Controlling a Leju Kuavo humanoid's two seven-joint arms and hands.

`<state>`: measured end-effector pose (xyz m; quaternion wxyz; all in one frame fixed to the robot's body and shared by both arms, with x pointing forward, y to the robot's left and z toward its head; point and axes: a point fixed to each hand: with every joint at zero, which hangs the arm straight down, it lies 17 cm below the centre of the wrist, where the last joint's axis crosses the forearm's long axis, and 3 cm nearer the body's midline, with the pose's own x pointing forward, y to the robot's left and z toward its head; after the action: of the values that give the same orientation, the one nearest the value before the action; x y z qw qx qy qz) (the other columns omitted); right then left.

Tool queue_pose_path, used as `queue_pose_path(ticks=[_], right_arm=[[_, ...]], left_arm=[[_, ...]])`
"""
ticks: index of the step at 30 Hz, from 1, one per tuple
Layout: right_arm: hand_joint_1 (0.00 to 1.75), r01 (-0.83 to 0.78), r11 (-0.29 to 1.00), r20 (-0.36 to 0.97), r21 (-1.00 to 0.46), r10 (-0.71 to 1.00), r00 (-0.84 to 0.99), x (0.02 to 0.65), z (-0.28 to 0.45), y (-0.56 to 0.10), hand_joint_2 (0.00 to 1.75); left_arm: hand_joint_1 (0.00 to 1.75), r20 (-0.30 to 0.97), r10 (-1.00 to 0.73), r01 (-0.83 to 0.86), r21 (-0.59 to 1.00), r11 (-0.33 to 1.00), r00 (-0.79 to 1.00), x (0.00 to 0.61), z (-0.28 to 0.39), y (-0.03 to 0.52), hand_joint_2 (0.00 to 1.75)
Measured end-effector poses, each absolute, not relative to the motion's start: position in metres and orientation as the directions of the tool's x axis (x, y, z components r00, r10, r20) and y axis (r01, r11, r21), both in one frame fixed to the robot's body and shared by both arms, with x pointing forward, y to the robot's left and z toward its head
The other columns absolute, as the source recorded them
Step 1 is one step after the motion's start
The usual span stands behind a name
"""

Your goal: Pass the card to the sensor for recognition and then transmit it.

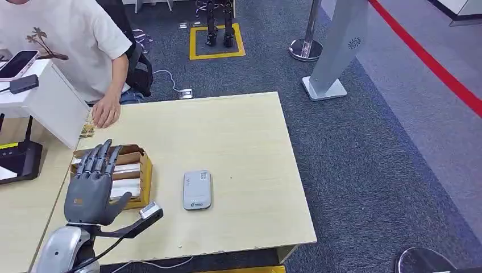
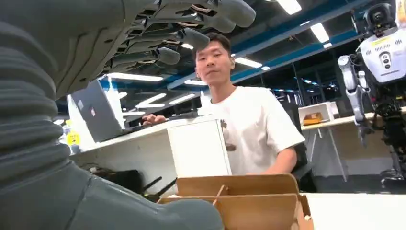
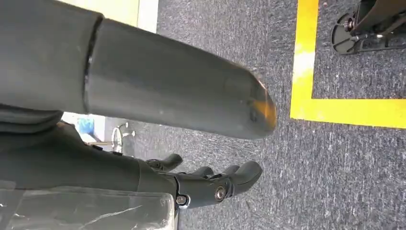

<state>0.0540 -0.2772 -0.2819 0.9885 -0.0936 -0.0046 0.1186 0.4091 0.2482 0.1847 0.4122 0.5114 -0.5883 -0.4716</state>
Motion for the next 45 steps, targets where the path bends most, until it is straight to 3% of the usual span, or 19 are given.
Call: queue_pose_path(ticks=[11, 25, 45], right_arm=[[0.00, -0.209, 0.960, -0.021, -0.185, 0.209, 0.978, 0.052, -0.282, -0.277, 0.00], [0.00, -0.210, 0.960, -0.020, -0.185, 0.210, 0.978, 0.052, -0.282, -0.277, 0.00], [0.00, -0.247, 0.951, -0.021, -0.186, 0.248, 0.969, 0.053, -0.282, -0.277, 0.00]], left_arm=[[0.00, -0.096, -0.987, -0.128, 0.989, -0.079, -0.129, 0.384, 0.151, 0.256, 1.75], [0.00, -0.113, -0.982, 0.003, 0.993, -0.115, -0.150, 0.370, 0.117, 0.277, 1.75], [0.00, -0.134, -0.976, 0.009, 0.990, -0.138, -0.172, 0.391, 0.120, 0.278, 1.75]])
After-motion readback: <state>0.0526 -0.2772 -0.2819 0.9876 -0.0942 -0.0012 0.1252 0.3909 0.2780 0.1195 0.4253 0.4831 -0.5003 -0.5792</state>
